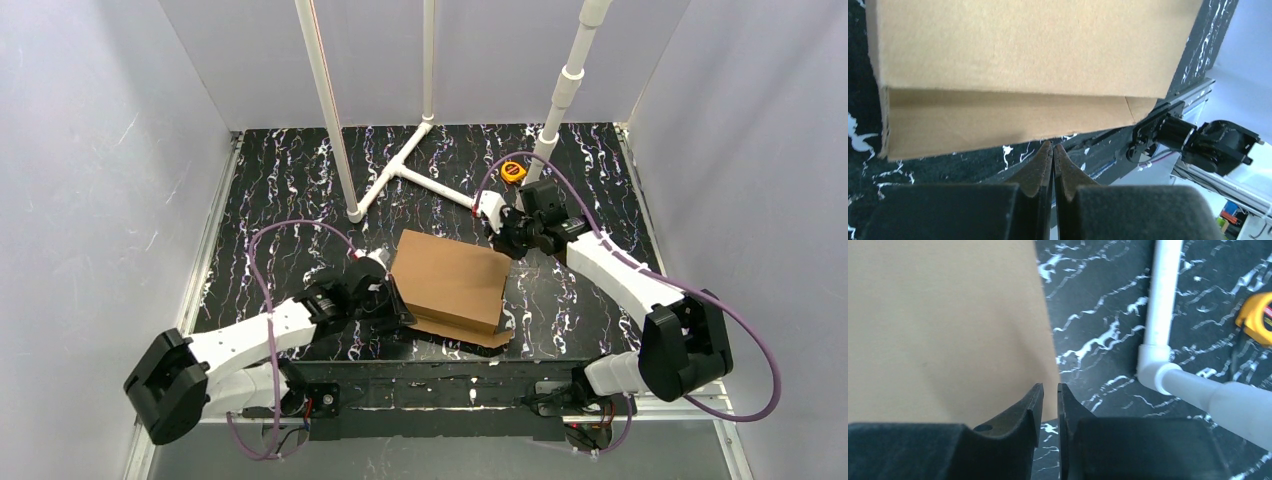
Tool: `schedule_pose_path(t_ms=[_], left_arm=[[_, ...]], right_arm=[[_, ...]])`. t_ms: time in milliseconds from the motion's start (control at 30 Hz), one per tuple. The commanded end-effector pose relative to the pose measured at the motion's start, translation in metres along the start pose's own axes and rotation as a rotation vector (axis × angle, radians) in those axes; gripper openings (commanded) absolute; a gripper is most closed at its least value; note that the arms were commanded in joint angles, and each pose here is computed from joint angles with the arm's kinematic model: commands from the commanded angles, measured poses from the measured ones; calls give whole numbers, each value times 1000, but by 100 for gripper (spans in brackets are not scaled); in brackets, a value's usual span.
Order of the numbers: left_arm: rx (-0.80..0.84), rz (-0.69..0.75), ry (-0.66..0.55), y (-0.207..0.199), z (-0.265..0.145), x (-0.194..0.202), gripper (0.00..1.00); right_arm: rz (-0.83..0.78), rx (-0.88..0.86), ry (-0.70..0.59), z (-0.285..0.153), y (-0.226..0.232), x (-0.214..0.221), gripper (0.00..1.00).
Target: Fold the paper box
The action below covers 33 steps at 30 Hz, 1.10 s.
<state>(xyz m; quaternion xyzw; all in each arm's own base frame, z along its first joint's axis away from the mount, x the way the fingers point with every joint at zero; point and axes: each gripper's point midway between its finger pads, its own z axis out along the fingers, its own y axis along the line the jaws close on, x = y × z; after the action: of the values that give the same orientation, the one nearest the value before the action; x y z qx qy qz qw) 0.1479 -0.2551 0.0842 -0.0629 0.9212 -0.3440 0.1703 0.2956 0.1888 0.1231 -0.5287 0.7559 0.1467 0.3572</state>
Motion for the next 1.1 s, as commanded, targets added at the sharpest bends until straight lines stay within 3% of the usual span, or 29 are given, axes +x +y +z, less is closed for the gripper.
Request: schedule_pose_path(t_ms=[0, 300, 633, 1067], left_arm=[[-6, 9, -66, -17, 11, -20, 0], [-81, 21, -86, -3, 26, -26, 0], [-179, 61, -165, 8, 27, -53, 0], [-140, 74, -183, 5, 33, -123, 0]], right_arm=[[-19, 235, -10, -6, -45, -6, 24], [3, 281, 101, 6, -55, 23, 24], [13, 133, 182, 23, -32, 43, 22], [51, -7, 126, 27, -8, 30, 21]])
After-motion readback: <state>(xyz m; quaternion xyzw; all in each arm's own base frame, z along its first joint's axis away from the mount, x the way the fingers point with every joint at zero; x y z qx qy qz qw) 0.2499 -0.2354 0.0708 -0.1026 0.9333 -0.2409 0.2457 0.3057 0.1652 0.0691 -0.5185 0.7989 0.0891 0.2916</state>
